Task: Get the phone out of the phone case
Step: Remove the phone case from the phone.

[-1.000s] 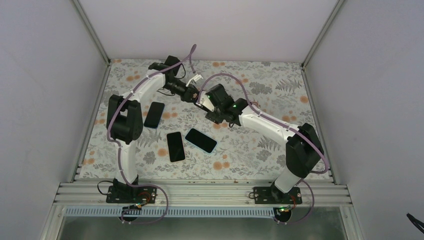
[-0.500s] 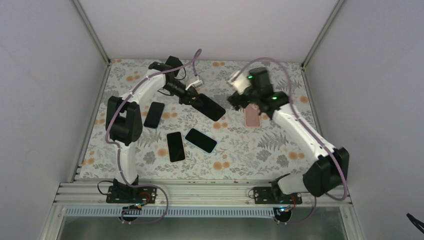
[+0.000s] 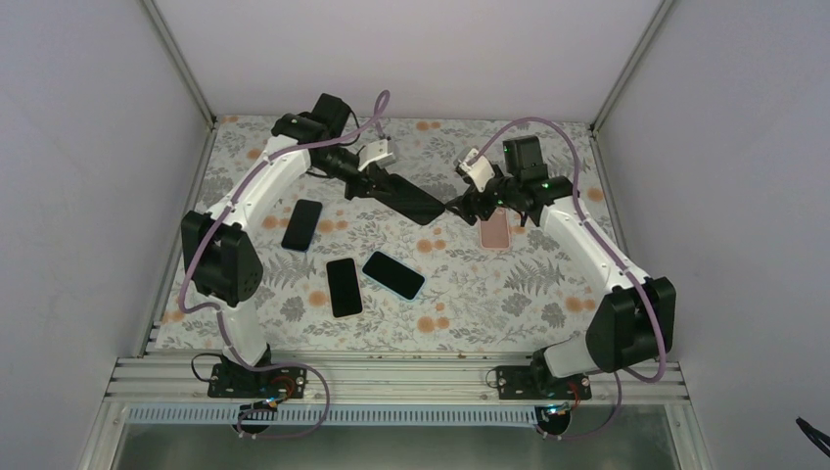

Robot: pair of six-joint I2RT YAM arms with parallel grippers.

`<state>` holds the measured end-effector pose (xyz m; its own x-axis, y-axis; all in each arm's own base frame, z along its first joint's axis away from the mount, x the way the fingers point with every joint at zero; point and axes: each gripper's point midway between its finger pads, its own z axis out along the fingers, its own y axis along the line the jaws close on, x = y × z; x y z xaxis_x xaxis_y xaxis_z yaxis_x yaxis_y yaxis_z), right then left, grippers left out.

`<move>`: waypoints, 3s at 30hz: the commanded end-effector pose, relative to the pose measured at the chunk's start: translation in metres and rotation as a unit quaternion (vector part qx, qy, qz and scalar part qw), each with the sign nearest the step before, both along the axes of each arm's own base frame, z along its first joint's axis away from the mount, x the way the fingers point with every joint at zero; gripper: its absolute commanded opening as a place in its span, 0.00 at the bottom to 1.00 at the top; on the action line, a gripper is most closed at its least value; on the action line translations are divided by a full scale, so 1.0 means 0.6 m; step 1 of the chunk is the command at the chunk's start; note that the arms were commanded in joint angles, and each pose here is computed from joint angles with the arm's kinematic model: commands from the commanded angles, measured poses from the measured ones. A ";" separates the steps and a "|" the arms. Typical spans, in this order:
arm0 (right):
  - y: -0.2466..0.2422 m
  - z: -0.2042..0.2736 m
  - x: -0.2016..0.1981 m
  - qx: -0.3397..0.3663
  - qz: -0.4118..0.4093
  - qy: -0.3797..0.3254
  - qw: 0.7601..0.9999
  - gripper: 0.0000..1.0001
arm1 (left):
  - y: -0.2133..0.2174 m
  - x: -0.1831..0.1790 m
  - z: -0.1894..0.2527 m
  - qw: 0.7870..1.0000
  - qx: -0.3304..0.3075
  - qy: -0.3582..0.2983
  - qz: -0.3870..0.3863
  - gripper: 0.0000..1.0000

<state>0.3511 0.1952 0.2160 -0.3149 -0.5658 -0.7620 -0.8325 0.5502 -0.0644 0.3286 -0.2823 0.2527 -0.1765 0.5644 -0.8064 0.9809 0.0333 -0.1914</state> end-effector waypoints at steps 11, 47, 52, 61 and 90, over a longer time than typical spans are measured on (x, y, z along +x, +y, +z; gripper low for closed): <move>0.009 -0.006 -0.022 0.034 0.033 0.030 0.998 0.82 | -0.015 -0.007 0.039 0.998 -0.049 -0.028 -0.021 0.02; -0.004 -0.010 -0.020 0.039 0.036 0.025 0.998 0.81 | -0.012 -0.011 0.047 0.998 -0.048 -0.031 -0.023 0.02; -0.003 -0.019 -0.005 0.037 0.027 0.026 0.999 0.81 | -0.011 -0.014 0.051 0.998 -0.050 -0.031 -0.024 0.02; -0.004 -0.014 0.012 0.035 0.017 0.018 0.999 0.81 | -0.014 -0.021 0.057 0.997 -0.059 -0.025 -0.031 0.02; 0.011 0.002 0.111 0.018 -0.011 -0.015 1.000 0.81 | -0.039 -0.084 0.091 0.991 -0.100 0.000 -0.092 0.02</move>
<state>0.3842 0.1976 0.1951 -0.3794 -0.5568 -0.7390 -0.8412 0.5402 0.0249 0.3323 -0.2828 0.2515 -0.1133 0.5872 -0.8015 0.9919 0.0209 -0.1249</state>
